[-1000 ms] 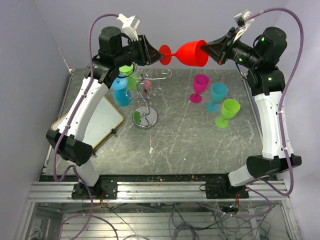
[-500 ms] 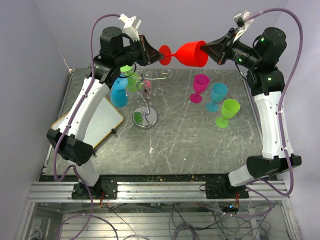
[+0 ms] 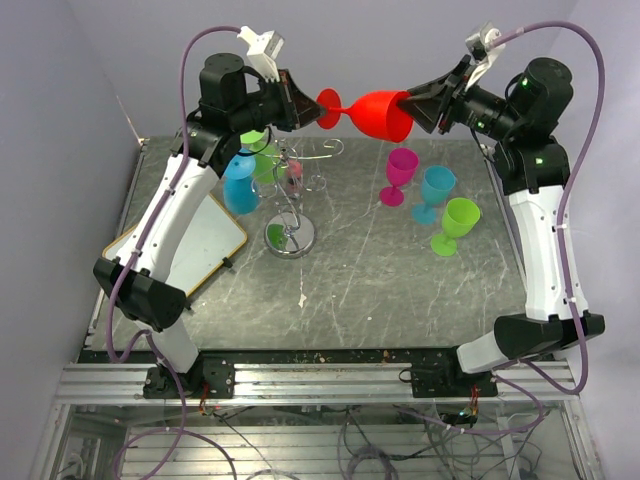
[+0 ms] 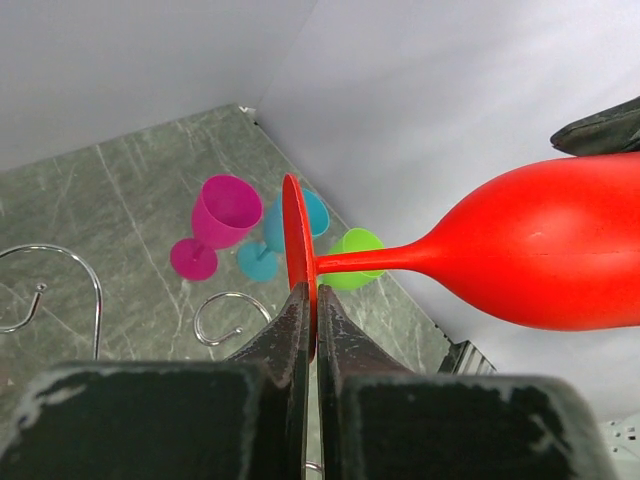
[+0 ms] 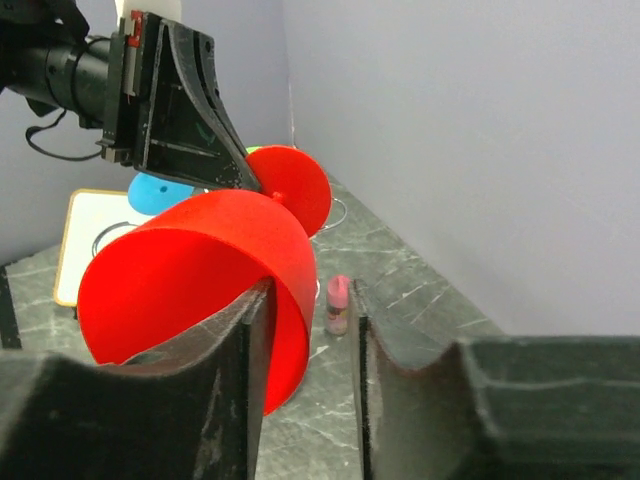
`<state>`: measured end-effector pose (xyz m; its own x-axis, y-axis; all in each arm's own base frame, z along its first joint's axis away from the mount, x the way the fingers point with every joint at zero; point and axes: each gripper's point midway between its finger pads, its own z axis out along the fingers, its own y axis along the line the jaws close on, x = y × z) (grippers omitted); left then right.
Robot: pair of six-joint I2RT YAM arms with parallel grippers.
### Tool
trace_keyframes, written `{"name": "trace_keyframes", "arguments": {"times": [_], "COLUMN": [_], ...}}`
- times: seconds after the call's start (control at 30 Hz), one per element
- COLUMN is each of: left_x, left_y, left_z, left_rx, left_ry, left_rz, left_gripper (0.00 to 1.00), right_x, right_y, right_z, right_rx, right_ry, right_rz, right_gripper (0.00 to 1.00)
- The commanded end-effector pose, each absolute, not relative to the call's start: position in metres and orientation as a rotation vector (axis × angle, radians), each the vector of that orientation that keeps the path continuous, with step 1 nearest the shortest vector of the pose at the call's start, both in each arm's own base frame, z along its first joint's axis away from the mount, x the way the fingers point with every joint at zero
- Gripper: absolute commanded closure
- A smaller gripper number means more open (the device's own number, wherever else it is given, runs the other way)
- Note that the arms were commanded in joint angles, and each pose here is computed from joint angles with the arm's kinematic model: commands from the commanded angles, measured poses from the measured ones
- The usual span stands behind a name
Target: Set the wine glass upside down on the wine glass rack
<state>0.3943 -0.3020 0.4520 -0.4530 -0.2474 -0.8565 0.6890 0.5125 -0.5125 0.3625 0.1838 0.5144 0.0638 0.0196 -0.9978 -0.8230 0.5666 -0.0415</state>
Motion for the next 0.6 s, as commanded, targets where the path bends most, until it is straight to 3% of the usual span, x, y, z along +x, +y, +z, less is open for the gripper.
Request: {"name": "trace_keyframes", "arguments": {"times": [0.0, 0.2, 0.3, 0.57], "left_x": [0.389, 0.405, 0.418, 0.441], "left_y": [-0.283, -0.247, -0.220, -0.147], "left_z": [0.490, 0.506, 0.516, 0.546], "left_rx": [0.376, 0.284, 0.241, 0.183], "left_ry": [1.616, 1.538, 1.510, 1.407], "left_rz": [-1.081, -1.044, -0.960, -0.462], "left_gripper": [0.93, 0.93, 0.93, 0.93], "right_x": [0.348, 0.343, 0.341, 0.341], "right_y": [0.181, 0.170, 0.165, 0.152], "right_z": [0.519, 0.513, 0.511, 0.501], "right_rx": [-0.785, -0.793, -0.797, -0.779], "right_ry": [1.345, 1.362, 1.366, 1.400], "right_rz": [0.694, 0.611, 0.570, 0.510], "right_gripper": [0.61, 0.34, 0.24, 0.17]}}
